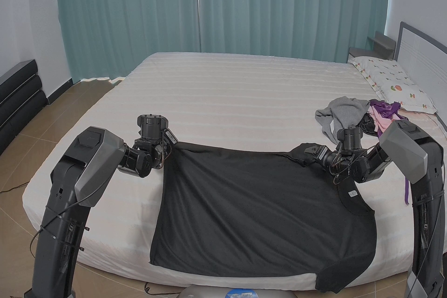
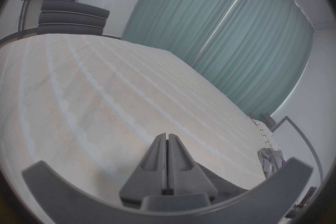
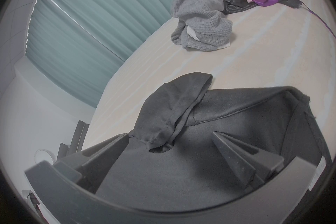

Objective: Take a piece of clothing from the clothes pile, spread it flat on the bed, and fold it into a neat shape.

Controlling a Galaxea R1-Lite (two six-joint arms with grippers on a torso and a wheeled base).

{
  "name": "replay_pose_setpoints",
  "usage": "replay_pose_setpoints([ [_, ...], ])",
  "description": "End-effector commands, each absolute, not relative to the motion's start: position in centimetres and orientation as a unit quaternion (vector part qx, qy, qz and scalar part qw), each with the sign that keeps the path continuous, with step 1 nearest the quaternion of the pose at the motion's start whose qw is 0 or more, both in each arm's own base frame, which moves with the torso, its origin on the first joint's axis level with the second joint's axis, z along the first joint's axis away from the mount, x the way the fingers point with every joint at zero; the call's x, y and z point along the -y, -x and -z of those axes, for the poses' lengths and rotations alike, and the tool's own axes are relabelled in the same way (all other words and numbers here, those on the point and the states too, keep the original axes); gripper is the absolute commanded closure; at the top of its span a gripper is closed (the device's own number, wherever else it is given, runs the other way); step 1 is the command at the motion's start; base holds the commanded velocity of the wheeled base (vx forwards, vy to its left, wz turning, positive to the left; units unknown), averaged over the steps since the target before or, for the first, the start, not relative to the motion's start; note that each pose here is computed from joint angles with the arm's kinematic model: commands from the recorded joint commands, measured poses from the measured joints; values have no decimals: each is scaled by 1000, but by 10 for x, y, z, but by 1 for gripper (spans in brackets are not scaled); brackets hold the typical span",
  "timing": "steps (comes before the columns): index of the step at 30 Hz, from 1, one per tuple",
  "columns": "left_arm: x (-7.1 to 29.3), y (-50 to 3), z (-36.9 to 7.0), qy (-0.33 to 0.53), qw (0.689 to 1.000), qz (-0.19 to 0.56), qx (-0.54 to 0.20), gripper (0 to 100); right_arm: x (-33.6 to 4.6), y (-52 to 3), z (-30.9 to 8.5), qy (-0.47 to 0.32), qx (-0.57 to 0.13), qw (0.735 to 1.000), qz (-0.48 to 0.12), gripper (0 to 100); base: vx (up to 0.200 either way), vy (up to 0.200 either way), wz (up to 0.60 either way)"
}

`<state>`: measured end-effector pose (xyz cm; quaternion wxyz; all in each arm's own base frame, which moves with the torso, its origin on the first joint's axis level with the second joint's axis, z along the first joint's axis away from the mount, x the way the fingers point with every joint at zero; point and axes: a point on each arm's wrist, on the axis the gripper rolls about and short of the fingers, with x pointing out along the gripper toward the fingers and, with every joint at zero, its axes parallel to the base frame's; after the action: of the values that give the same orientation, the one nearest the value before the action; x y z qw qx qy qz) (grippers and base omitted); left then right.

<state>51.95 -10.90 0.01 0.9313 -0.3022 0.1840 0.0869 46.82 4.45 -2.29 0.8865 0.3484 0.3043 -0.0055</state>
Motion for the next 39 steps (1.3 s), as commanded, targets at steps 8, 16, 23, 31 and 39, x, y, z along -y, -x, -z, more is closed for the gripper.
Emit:
replay_pose_setpoints([
  [8, 112, -517, 4, 305, 929, -89, -190, 100, -19, -505, 39, -361, -246, 898, 45, 0, 0, 0, 0],
  [16, 112, -517, 6, 304, 929, -89, -191, 100, 31, -530, 34, -374, -147, 911, 90, 0, 0, 0, 0],
  [23, 113, -517, 6, 304, 929, -89, -192, 100, 34, -531, 6, -371, -120, 915, 101, 0, 0, 0, 0],
  [31, 112, -517, 9, 303, 929, -90, -194, 100, -9, -502, -9, -376, -189, 907, 28, 0, 0, 0, 0],
  [39, 114, -517, 9, 302, 929, -89, -195, 100, -55, -490, -11, -365, -257, 895, -13, 0, 0, 0, 0],
])
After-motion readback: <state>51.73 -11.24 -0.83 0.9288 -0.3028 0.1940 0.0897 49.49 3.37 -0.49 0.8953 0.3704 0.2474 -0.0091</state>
